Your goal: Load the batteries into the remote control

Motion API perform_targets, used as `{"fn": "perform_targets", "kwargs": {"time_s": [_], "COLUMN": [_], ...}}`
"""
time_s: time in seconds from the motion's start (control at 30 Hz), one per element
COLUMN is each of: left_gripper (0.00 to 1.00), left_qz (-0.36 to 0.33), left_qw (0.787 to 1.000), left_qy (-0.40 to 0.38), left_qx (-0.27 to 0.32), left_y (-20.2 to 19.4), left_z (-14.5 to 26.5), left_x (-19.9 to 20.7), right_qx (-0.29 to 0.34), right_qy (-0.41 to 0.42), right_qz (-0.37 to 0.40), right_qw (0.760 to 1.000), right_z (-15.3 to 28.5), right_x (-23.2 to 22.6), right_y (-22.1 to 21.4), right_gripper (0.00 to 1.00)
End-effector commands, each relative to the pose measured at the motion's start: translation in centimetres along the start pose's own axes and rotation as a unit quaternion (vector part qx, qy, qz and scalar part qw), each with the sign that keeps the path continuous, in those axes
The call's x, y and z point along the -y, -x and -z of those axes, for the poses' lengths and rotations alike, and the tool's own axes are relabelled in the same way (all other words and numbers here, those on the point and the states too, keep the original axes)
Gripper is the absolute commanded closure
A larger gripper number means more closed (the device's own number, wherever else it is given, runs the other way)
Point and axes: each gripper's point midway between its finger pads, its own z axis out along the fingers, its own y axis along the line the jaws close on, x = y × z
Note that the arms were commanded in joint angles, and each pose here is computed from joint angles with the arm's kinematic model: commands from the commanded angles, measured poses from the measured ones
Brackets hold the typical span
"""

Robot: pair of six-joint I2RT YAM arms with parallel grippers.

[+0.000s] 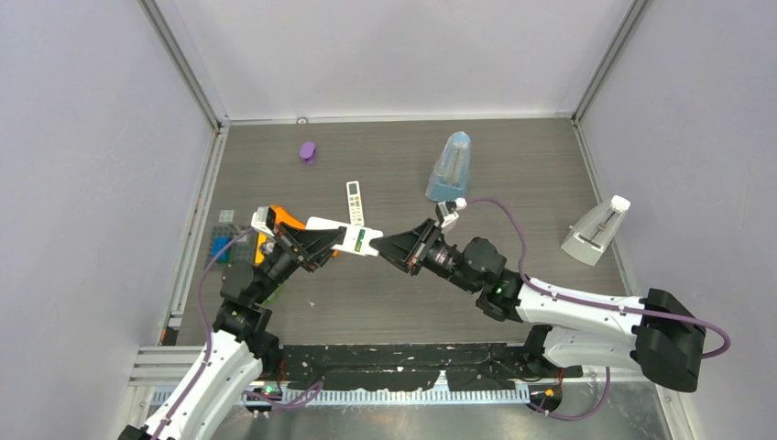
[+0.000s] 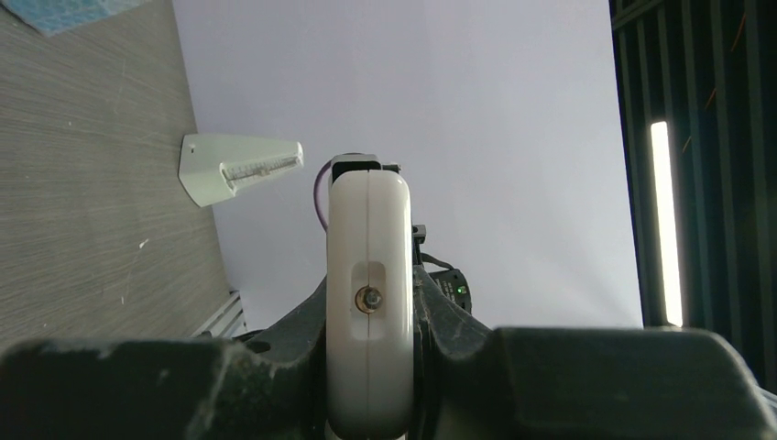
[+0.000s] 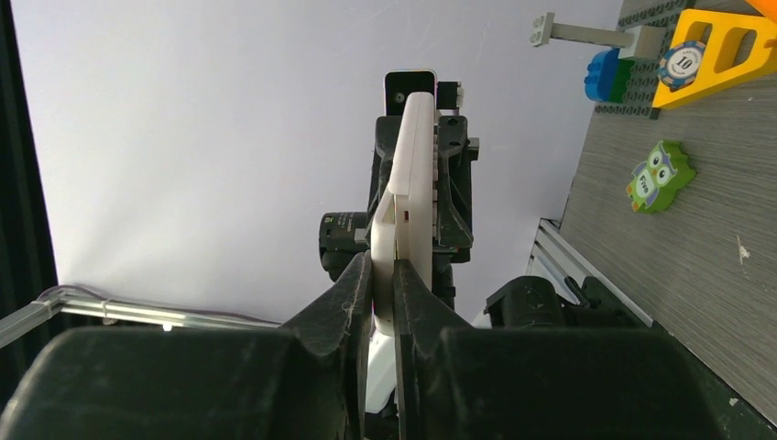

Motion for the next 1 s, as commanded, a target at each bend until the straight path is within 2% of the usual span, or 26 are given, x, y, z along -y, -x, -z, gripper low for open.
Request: {"fn": "perform_targets", "kwargs": {"time_s": [0.0,0.33,0.53,0.73,0.97], "left_gripper": [1.00,1.00,1.00,1.00,1.00], "left_qz": [-0.037,-0.041,-0.043,-0.043,-0.051], "left_qw": [0.993,0.995,0.995,0.996,0.997], "left_qy": [-0.107,-0.094,-0.086,-0.074,-0.053], "left_qx": [-0.014,-0.008,-0.010,-0.009,-0.015], "left_y": [-0.9,-0.7,-0.8,-0.8,-0.9], "left_z": [0.5,0.4,0.4,0.4,0.3], "left_x": [7.1,6.5,6.1,5.6,5.1], "right_qx": [-0.067,-0.067,-0.054,-0.037,-0.022], "right_qy": [-0.127,-0.171,-0.171,-0.175,-0.176], "right_qz": [0.014,0.059,0.060,0.077,0.092], "right_qw": [0.989,0.981,0.982,0.981,0.980], "right_z": [0.8,1.3,1.4,1.5,2.4], "right_x": [5.5,4.7,4.1,4.2,4.2], "right_y": [-2.8,-2.1,-1.6,-0.8,-0.2], "right_gripper": [0.83,0.76,0.75,0.86,0.88]}}
